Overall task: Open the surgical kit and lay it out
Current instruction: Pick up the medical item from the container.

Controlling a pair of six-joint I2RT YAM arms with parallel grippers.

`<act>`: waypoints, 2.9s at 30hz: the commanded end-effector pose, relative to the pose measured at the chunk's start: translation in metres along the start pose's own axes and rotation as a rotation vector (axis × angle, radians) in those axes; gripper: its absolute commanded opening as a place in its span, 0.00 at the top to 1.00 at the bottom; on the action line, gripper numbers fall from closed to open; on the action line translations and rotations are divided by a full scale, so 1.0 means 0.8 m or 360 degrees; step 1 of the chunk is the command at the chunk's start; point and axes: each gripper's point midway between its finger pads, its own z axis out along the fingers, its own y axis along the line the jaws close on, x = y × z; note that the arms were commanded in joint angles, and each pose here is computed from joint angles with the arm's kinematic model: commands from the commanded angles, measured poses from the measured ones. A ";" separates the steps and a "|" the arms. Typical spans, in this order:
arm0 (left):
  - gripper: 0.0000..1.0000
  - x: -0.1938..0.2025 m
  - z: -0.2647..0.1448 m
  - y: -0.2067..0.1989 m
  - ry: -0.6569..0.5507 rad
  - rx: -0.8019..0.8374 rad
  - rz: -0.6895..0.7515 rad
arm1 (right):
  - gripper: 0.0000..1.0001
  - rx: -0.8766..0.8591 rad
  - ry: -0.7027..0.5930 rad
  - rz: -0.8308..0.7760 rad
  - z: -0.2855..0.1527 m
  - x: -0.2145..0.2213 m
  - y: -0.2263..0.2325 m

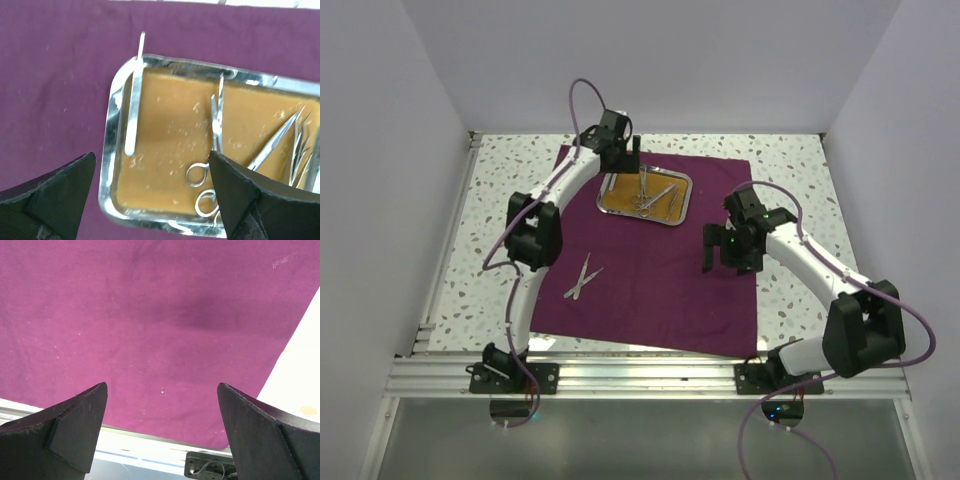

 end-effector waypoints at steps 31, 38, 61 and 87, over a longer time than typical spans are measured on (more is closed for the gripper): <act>0.16 0.004 0.096 0.006 -0.0059 0.0191 -0.0150 | 0.06 0.0178 0.0106 0.0082 -0.006 -0.040 0.001; 0.35 0.021 0.113 0.037 -0.0006 -0.0001 -0.0122 | 0.07 0.0189 0.0104 0.0086 -0.005 -0.042 0.002; 0.89 0.118 0.135 0.078 0.0295 -0.0273 -0.0004 | 0.07 0.0184 0.0130 0.0090 0.011 -0.017 -0.008; 1.00 0.018 -0.091 0.060 -0.0031 -0.0124 -0.0060 | 0.07 -0.0024 -0.0029 0.0014 0.018 -0.094 0.041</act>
